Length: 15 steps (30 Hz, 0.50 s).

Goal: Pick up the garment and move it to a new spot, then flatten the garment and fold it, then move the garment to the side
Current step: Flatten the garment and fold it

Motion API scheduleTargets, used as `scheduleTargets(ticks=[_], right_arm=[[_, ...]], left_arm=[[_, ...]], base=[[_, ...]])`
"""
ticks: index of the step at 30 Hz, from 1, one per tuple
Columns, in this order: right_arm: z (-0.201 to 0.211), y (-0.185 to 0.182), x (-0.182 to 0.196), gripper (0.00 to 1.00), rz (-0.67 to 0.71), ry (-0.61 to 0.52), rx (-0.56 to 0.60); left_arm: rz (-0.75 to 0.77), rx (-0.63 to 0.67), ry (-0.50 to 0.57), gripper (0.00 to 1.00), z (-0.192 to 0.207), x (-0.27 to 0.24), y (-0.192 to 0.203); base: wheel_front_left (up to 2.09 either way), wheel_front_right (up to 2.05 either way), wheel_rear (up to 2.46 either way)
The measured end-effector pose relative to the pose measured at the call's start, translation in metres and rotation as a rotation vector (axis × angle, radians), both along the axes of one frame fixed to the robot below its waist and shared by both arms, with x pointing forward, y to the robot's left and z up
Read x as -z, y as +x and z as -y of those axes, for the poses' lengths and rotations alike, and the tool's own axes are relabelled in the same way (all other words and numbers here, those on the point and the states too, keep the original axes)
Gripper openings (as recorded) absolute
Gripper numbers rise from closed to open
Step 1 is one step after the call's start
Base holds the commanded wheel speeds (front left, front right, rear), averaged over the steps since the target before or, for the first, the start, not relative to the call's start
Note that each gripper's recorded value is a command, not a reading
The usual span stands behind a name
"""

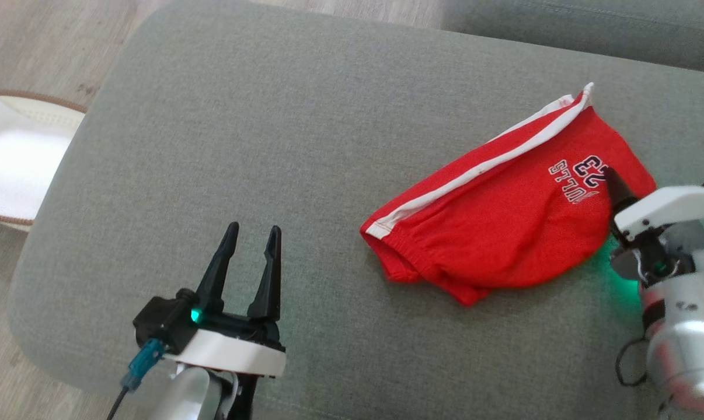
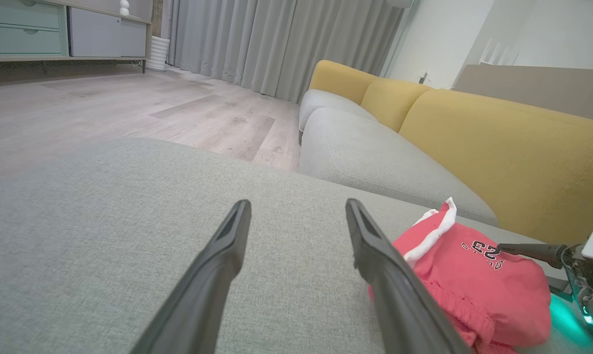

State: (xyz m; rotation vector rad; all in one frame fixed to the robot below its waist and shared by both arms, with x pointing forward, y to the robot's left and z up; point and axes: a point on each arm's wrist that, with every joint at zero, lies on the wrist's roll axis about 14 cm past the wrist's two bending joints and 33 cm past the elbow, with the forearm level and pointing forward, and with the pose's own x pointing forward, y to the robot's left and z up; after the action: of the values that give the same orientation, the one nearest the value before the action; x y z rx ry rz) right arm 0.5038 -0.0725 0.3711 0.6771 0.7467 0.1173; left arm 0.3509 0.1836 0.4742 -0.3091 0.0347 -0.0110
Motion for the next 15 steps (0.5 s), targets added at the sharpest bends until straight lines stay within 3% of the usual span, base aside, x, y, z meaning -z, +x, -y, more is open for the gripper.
scheduleTargets(ticks=[15], right_arm=[[-0.026,0.028,0.007,1.0,-0.09,-0.001,-0.083]], left_arm=[[0.002,-0.022,-0.045,1.0,-0.002,-0.002,0.01]], base=[[0.0,0.0,0.0]])
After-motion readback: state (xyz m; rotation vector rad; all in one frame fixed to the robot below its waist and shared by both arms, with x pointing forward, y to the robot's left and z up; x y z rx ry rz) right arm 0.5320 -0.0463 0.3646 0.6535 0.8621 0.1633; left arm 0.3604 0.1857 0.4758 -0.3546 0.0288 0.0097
